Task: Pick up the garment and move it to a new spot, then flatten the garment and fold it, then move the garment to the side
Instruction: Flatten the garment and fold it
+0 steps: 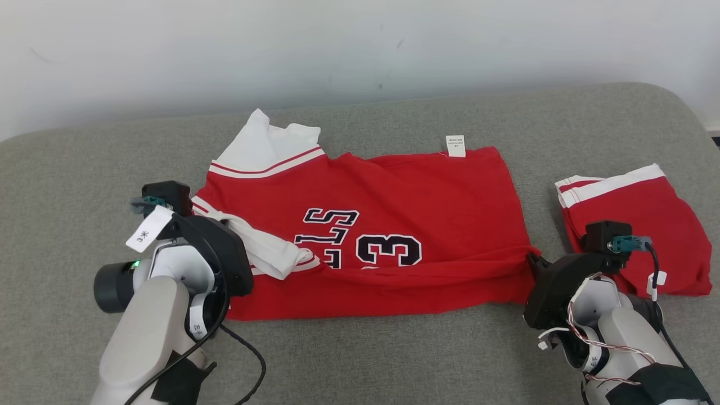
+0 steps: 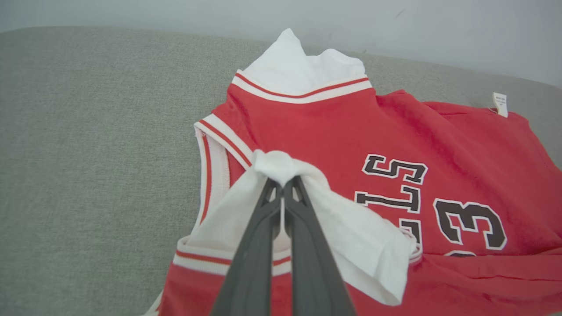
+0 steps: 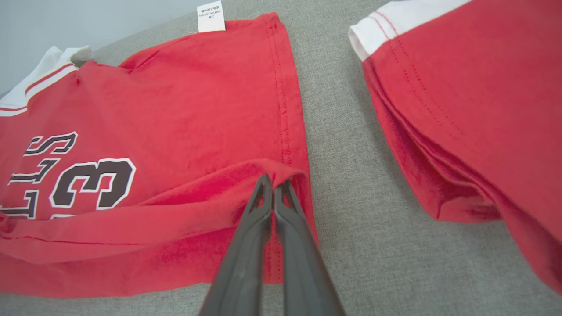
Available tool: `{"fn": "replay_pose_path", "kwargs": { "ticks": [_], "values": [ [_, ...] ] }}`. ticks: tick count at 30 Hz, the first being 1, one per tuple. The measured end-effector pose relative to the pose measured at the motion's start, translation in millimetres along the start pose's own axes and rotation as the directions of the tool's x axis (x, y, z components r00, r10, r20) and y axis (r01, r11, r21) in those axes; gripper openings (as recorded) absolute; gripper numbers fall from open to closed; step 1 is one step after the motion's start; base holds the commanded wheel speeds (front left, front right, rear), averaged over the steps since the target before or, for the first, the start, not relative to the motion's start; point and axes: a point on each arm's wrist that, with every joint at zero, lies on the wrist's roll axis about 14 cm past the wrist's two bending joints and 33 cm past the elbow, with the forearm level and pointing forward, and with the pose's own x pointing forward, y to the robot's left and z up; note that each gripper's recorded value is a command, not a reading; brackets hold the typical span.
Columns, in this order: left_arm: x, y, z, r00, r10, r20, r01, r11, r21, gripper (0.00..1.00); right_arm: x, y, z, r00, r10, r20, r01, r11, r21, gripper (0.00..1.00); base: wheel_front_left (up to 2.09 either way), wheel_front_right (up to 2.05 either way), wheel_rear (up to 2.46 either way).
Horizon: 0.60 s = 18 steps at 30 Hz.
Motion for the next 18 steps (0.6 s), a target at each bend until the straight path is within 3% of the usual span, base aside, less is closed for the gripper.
{"fn": "replay_pose_path", "kwargs": {
  "ticks": [2, 3, 4, 5, 18],
  "values": [
    [0.1, -0.3, -1.8, 1.000, 0.001, -0.002, -0.001, 1.000, 0.001, 0.00, -0.6, 0.2, -0.1, 1.000, -0.001, 0.005, 0.001, 1.000, 0.003, 0.00, 0.00, 0.00, 0.00],
    [0.4, 0.0, -3.8, 1.000, 0.003, -0.007, -0.003, 1.000, 0.002, 0.09, -0.7, 0.2, -0.8, 1.000, -0.001, 0.004, 0.001, 1.000, 0.005, 0.00, 0.00, 0.00, 0.00],
    [0.6, 0.3, -6.1, 1.000, 0.004, -0.014, -0.004, 1.000, 0.003, 0.50, -0.7, 0.0, -1.2, 1.000, -0.003, 0.005, 0.003, 1.000, 0.006, 0.11, 0.00, 0.00, 0.00],
    [0.8, 0.5, -6.9, 1.000, 0.005, -0.013, -0.005, 1.000, 0.003, 1.00, -0.8, -0.1, -1.2, 1.000, -0.004, 0.008, 0.004, 1.000, 0.008, 1.00, 0.00, 0.00, 0.00],
    [-9.5, 10.5, 5.2, 0.995, 0.045, 0.095, -0.045, 0.999, 0.005, 1.00, -9.0, 12.9, 43.4, 0.978, 0.030, 0.209, -0.038, 0.999, 0.032, 1.00, 0.00, 0.00, 0.00]
  ]
}}
